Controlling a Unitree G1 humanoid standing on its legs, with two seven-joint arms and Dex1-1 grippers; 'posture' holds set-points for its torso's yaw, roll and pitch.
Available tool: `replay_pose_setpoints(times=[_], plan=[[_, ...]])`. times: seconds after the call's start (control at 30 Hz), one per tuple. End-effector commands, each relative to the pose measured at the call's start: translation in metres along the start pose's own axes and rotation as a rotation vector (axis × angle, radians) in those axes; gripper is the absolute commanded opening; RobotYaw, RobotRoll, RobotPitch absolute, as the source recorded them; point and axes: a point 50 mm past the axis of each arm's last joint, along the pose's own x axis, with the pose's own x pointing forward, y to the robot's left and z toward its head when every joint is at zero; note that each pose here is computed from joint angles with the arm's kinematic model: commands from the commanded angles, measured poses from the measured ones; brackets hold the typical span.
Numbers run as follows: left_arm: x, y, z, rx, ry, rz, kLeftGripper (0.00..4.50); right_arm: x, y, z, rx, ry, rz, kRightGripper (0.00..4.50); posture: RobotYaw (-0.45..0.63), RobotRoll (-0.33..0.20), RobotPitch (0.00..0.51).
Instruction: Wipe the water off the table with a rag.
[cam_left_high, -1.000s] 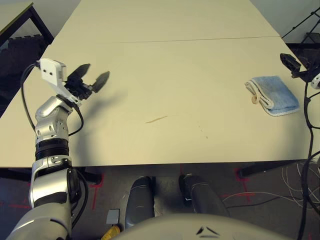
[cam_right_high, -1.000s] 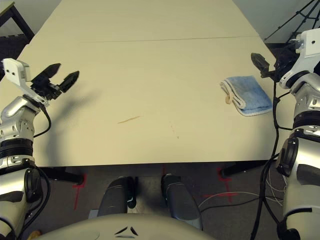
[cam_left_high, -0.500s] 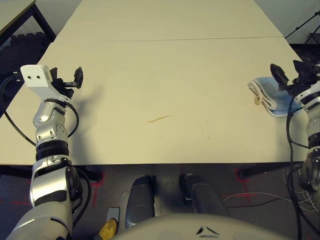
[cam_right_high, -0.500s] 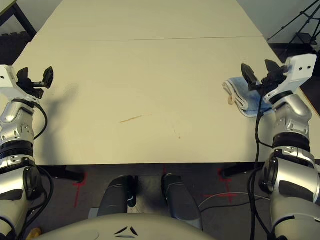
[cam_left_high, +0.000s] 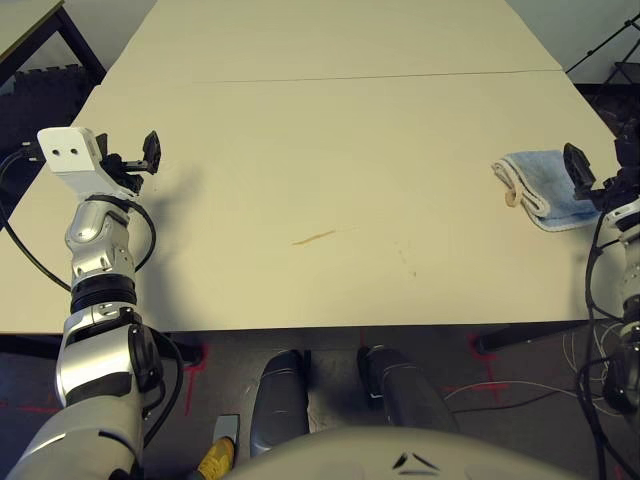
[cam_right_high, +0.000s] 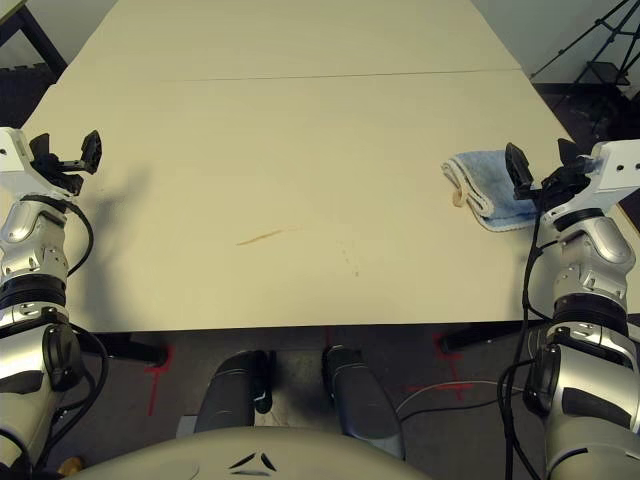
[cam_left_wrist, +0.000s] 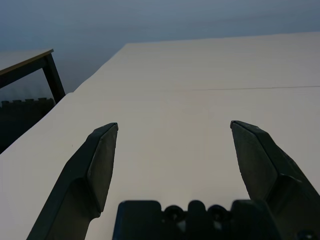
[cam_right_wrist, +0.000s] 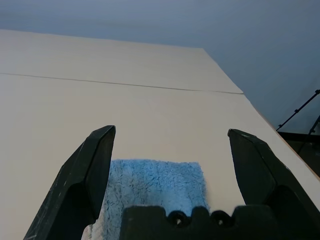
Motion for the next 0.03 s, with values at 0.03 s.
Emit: replay_pose_setpoints(times=[0.03], plan=[[0.0011, -0.0019, -0.0026, 0.019, 0.016, -0.011, 4.5, -0.0025, -0.0038, 0.0031, 0.03, -0.027, -0.035, 4.48, -0.16, 0.0, 0.162]])
